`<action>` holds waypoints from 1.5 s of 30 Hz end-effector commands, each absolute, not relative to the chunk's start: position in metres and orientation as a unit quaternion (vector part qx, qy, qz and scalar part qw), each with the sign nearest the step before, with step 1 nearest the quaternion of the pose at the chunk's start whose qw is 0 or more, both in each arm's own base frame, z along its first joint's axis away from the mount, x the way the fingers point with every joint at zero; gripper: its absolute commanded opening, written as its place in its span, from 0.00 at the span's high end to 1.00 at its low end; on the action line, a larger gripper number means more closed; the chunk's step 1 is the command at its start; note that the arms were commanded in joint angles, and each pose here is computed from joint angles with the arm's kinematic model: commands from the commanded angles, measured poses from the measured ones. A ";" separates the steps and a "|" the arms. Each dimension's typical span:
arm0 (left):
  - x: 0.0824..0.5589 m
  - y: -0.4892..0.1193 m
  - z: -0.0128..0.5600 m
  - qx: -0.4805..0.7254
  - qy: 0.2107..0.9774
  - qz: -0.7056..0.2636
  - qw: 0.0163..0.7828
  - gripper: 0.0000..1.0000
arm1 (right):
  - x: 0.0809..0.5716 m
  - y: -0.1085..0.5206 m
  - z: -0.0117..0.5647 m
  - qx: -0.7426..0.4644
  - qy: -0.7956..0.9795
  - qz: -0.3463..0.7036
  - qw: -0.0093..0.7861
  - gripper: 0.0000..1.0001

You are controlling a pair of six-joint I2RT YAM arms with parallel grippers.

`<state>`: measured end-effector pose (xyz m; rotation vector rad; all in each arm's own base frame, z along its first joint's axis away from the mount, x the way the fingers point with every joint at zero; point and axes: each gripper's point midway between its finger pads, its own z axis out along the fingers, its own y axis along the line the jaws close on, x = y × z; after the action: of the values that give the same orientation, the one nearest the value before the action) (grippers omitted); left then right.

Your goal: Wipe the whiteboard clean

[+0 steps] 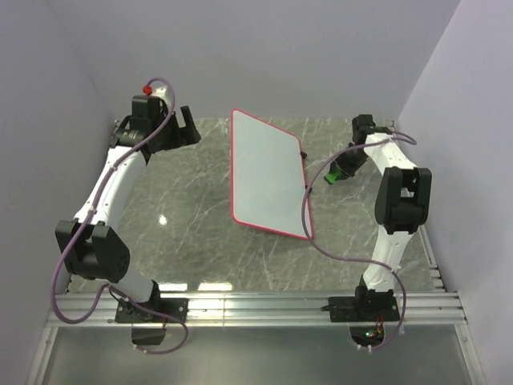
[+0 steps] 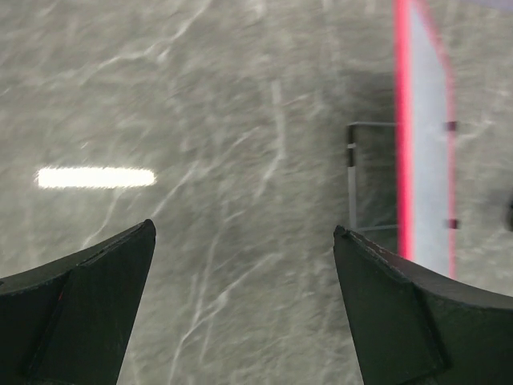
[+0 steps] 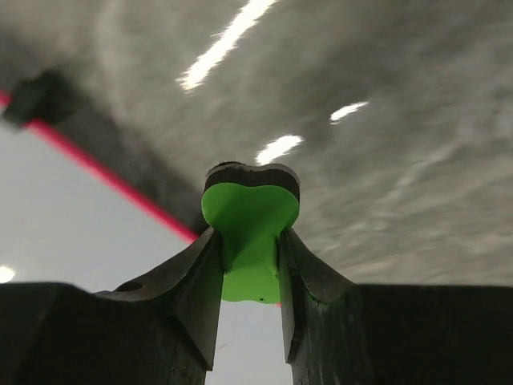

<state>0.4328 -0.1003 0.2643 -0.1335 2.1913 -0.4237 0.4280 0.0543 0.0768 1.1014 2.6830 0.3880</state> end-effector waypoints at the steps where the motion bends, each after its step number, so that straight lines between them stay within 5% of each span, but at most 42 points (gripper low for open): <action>1: 0.414 -0.074 0.269 -0.084 0.874 -0.132 0.460 0.01 | 0.402 0.025 0.073 0.348 0.928 0.036 0.129 1.00; 4: 0.406 -0.072 0.252 -0.093 0.879 -0.130 0.449 0.01 | 0.388 0.020 0.059 0.351 0.929 0.018 0.117 0.95; 5: 0.404 -0.074 0.248 -0.092 0.881 -0.138 0.442 0.01 | 0.389 0.020 0.057 0.351 0.928 0.020 0.124 0.61; 6: 0.403 -0.076 0.245 -0.095 0.881 -0.144 0.440 0.01 | 0.384 0.020 0.052 0.350 0.929 0.018 0.121 0.44; 7: 0.403 -0.077 0.240 -0.097 0.883 -0.147 0.435 0.01 | 0.386 0.020 0.052 0.348 0.929 0.020 0.127 0.09; 8: 0.403 -0.079 0.239 -0.099 0.883 -0.151 0.433 0.01 | 0.385 0.019 0.051 0.346 0.929 0.018 0.129 0.01; 14: 0.405 -0.075 0.248 -0.122 0.880 -0.147 0.436 0.01 | 0.381 0.017 0.087 0.328 0.929 0.025 0.168 0.00; 20: 0.401 -0.079 0.261 -0.136 0.868 -0.169 0.447 0.01 | 0.375 0.037 0.210 0.242 0.898 0.099 0.353 0.00; 33: 0.395 -0.112 0.280 -0.062 0.856 -0.245 0.450 0.04 | 0.280 0.068 0.326 0.155 0.801 0.230 0.530 0.00; 45: 0.398 -0.102 0.273 -0.072 0.864 -0.214 0.450 0.04 | 0.262 0.081 0.341 0.125 0.796 0.265 0.530 0.00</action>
<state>0.3932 -0.1021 0.2528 -0.2153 2.1928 -0.5419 0.2588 0.0746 0.3273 0.3483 1.9291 0.5960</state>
